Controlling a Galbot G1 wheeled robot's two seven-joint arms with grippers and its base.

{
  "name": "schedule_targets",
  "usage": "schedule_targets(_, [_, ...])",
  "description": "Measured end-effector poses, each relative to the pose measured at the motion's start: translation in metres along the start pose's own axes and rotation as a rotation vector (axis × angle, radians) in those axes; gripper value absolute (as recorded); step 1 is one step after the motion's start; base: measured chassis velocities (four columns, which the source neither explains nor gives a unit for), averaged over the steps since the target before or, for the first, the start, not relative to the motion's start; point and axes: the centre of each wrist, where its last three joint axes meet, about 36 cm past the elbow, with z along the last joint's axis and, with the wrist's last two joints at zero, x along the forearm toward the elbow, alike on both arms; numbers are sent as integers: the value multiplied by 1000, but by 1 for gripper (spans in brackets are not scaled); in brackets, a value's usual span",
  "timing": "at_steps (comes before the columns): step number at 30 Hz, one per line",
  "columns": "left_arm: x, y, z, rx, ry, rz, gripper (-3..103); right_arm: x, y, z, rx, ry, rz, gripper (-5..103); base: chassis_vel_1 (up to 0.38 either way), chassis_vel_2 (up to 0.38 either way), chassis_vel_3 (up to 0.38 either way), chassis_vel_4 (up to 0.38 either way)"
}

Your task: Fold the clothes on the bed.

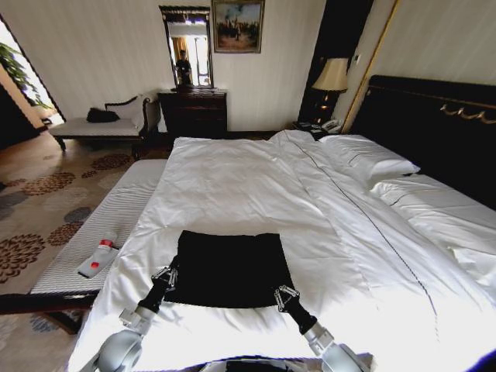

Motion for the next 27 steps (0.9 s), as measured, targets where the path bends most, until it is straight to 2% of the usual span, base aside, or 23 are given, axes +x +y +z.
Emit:
schedule_targets(1, [2, 1, 0, -13, 0, 14, 11, 1, 2, 0, 1, -1, -6, 10, 0, 0, 0, 0])
schedule_targets(4, [8, 3, 1, -39, 2, 50, 17, 2, 4, 1, 3, -3, -17, 15, 0, 0, 0, 0])
schedule_targets(6, [18, 1, 1, -55, 7, 83, 28, 3, 6, -1, -1, -5, -21, 26, 0, 0, 0, 0])
schedule_targets(7, [18, 1, 1, -55, 7, 83, 28, 3, 6, -1, -1, -5, -21, 26, 0, 0, 0, 0])
schedule_targets(10, [33, -3, -2, -61, 3, 110, 44, 11, 5, -5, -4, -15, -31, 42, 0, 0, 0, 0])
schedule_targets(12, [36, -4, -3, -60, 2, 113, 44, 13, 5, -6, -8, -17, -38, 42, 0, 0, 0, 0])
schedule_targets(13, [42, -5, -6, -50, 2, 114, 55, 20, 5, -8, -19, -24, -58, 53, 0, 0, 0, 0])
schedule_targets(14, [45, -5, -9, -42, 2, 110, 60, 23, 5, -11, -25, -27, -69, 59, 0, 0, 0, 0])
schedule_targets(16, [48, -4, -12, -30, 0, 100, 60, 26, 5, -13, -30, -29, -73, 59, 0, 0, 0, 0])
schedule_targets(17, [49, -1, -16, -18, -5, 83, 66, 27, 5, -17, -39, -35, -69, 64, 0, 0, 0, 0])
schedule_targets(18, [49, 4, -19, -5, -5, 55, 72, 24, 4, -23, -50, -40, -43, 69, 0, 0, 0, 0])
schedule_targets(19, [49, 4, -19, -5, -5, 55, 72, 24, 4, -23, -50, -40, -43, 69, 0, 0, 0, 0])
schedule_targets(21, [44, 11, -23, 11, -4, 18, 82, 16, 1, -34, -63, -12, 25, 81, 0, 0, 0, 0])
schedule_targets(22, [35, 17, -26, 23, -8, -18, 88, 3, -5, -47, -85, 37, 113, 86, 0, 0, 0, 0])
schedule_targets(23, [35, 17, -26, 23, -8, -18, 88, 3, -5, -47, -85, 37, 113, 86, 0, 0, 0, 0])
schedule_targets(24, [24, 22, -29, 32, -16, -45, 93, -11, -11, -60, -107, 74, 199, 91, 0, 0, 0, 0])
schedule_targets(26, [-1, 31, -35, 54, -26, -82, 99, -36, -31, -76, -148, 108, 313, 99, 0, 0, 0, 0])
schedule_targets(27, [-1, 31, -35, 54, -26, -82, 99, -36, -31, -76, -148, 108, 313, 99, 0, 0, 0, 0])
